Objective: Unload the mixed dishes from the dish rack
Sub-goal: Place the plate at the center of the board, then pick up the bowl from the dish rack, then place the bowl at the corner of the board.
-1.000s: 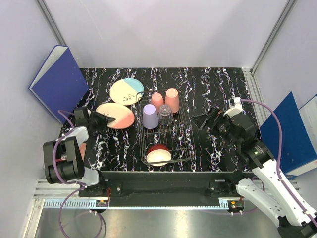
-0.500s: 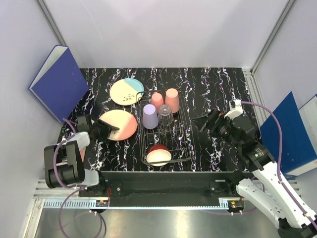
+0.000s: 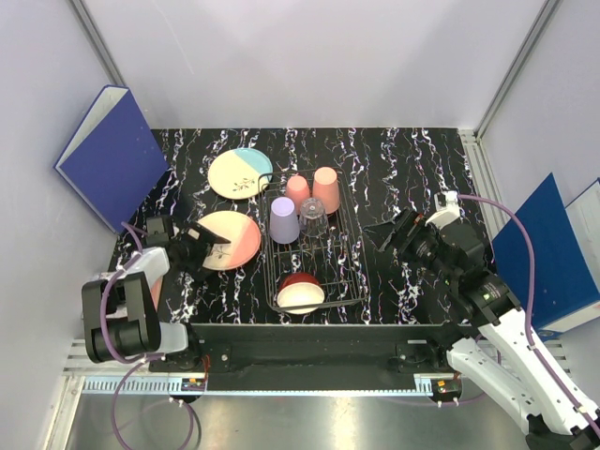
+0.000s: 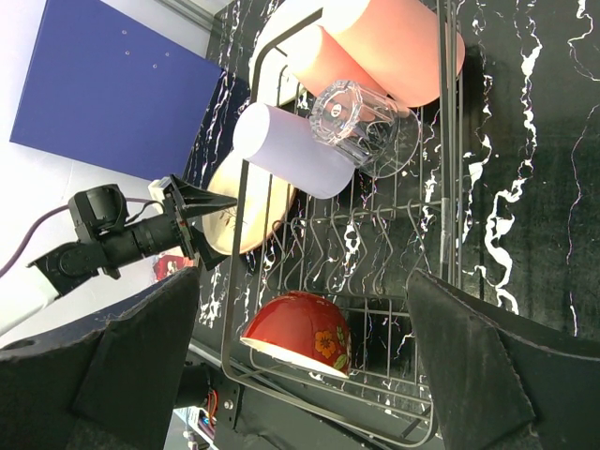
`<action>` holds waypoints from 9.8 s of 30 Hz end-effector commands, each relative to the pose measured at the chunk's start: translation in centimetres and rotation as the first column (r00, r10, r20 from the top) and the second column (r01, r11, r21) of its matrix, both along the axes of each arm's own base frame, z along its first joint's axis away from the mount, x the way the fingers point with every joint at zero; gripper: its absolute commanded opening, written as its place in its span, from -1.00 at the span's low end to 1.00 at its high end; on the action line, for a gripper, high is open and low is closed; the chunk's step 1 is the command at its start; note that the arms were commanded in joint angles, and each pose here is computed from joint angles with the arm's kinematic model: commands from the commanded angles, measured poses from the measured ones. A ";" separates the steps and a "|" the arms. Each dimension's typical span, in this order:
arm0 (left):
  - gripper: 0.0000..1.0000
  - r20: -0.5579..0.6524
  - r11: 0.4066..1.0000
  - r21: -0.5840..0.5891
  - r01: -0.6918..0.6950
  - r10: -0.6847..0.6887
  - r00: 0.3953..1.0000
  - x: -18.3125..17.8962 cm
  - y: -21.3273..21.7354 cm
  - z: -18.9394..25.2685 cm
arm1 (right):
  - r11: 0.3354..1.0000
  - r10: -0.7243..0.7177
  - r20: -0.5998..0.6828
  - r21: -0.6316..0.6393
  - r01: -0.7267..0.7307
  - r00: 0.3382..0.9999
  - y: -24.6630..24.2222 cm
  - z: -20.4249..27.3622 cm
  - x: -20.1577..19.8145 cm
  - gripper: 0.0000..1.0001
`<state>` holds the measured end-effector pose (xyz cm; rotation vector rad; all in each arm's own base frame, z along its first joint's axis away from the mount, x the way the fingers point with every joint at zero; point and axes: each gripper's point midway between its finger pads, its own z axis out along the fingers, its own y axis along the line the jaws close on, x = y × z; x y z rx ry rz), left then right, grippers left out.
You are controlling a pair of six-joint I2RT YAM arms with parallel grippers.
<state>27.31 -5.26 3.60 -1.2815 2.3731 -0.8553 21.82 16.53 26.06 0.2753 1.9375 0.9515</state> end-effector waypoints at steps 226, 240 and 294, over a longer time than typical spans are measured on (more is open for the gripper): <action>-1.00 0.054 0.064 0.997 -0.039 -0.974 -0.219 -9.7 -22.5 16.2 | 0.844 0.031 -0.460 -0.464 -0.270 0.887 3.1 -20.0 -1.9 -1.00; -1.00 -0.095 -0.045 0.968 -0.245 -0.976 -0.196 -9.3 -23.6 15.8 | 0.861 -0.032 -0.432 -0.471 -0.195 0.901 1.8 -18.5 -2.0 -1.00; -1.00 0.478 0.622 0.600 0.503 -0.783 0.398 -2.9 -24.7 30.6 | 0.907 -0.156 0.032 -0.390 0.156 0.987 -3.6 5.0 -0.1 0.65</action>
